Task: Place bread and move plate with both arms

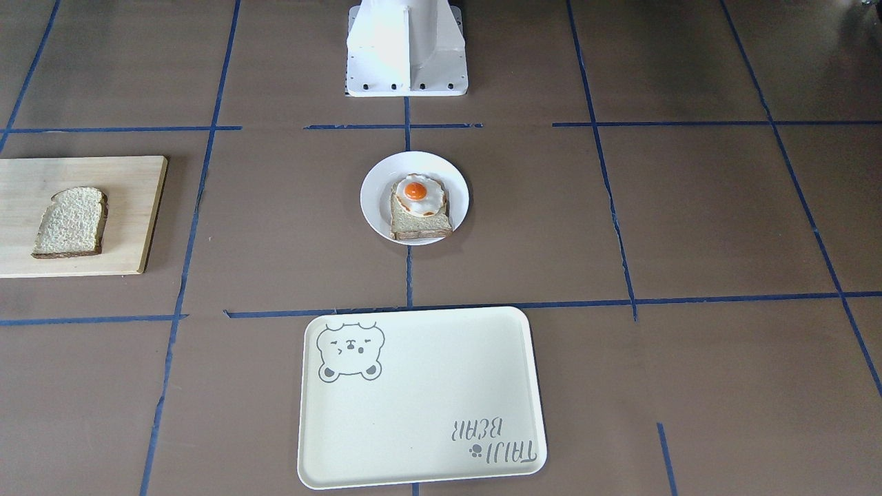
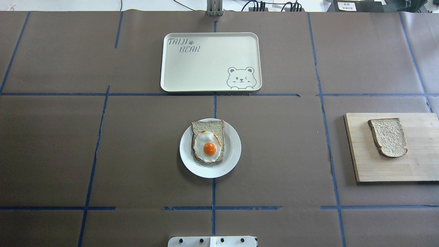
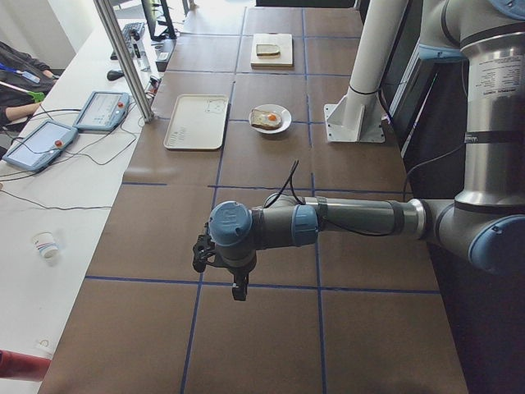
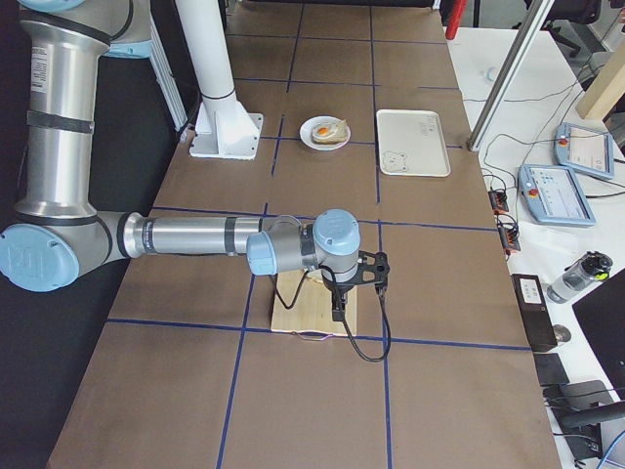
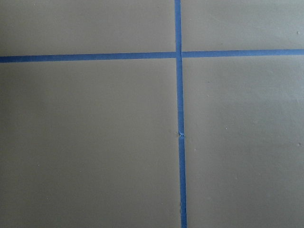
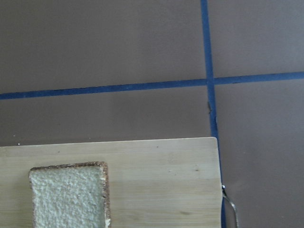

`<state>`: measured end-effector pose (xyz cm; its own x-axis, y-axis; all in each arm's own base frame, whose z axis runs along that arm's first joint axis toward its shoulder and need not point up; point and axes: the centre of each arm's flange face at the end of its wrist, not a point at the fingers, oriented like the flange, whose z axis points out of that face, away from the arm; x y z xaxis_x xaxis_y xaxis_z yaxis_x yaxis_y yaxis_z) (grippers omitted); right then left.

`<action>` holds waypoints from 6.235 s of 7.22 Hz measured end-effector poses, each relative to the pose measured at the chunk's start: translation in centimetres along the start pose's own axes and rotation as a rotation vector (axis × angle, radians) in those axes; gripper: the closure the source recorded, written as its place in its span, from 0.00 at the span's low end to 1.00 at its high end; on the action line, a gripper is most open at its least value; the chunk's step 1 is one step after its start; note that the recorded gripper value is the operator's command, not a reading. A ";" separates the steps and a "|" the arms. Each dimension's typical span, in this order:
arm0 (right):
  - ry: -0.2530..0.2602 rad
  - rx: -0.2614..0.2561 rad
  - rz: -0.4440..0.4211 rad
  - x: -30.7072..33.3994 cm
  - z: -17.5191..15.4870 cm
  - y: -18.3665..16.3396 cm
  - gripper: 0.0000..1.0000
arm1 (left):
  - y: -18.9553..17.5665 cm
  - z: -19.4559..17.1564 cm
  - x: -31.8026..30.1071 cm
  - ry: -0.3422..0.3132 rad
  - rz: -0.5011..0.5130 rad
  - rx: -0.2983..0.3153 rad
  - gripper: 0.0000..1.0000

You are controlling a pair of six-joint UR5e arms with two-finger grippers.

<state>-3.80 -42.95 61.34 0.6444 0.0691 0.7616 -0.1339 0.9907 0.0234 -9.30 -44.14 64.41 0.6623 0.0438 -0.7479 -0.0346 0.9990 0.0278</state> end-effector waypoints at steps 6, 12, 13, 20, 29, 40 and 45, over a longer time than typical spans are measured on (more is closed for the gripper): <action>0.032 -0.075 0.008 -6.0 11.4 2.1 0.14 | 0.0 -0.1 0.1 -0.001 0.002 0.001 0.00; 0.042 -0.084 0.016 -5.7 12.3 2.0 0.53 | 0.0 -0.1 0.2 0.000 0.005 0.002 0.00; 0.044 -0.084 0.017 -5.7 12.3 2.0 0.72 | -0.1 -0.2 0.2 0.000 0.006 0.004 0.00; 0.025 -0.066 0.001 -6.8 11.3 1.8 1.00 | -0.4 -0.7 0.8 -0.002 0.015 0.014 0.00; -0.255 0.072 0.047 -18.7 -2.0 -2.5 1.00 | -0.5 -0.8 0.9 0.000 0.015 0.015 0.00; -0.515 0.147 0.020 -61.8 7.6 12.7 1.00 | 0.0 0.1 0.0 0.004 -0.010 -0.006 0.00; -0.437 0.183 -0.064 -61.2 11.2 11.6 1.00 | -0.1 -0.3 0.5 0.003 -0.009 0.001 0.00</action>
<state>-53.19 -37.00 22.26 0.2842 -0.0862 0.9549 -0.2595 0.9519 0.1632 -9.21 -44.26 63.87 0.6601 0.0349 -0.7503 -0.0283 0.9994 0.0216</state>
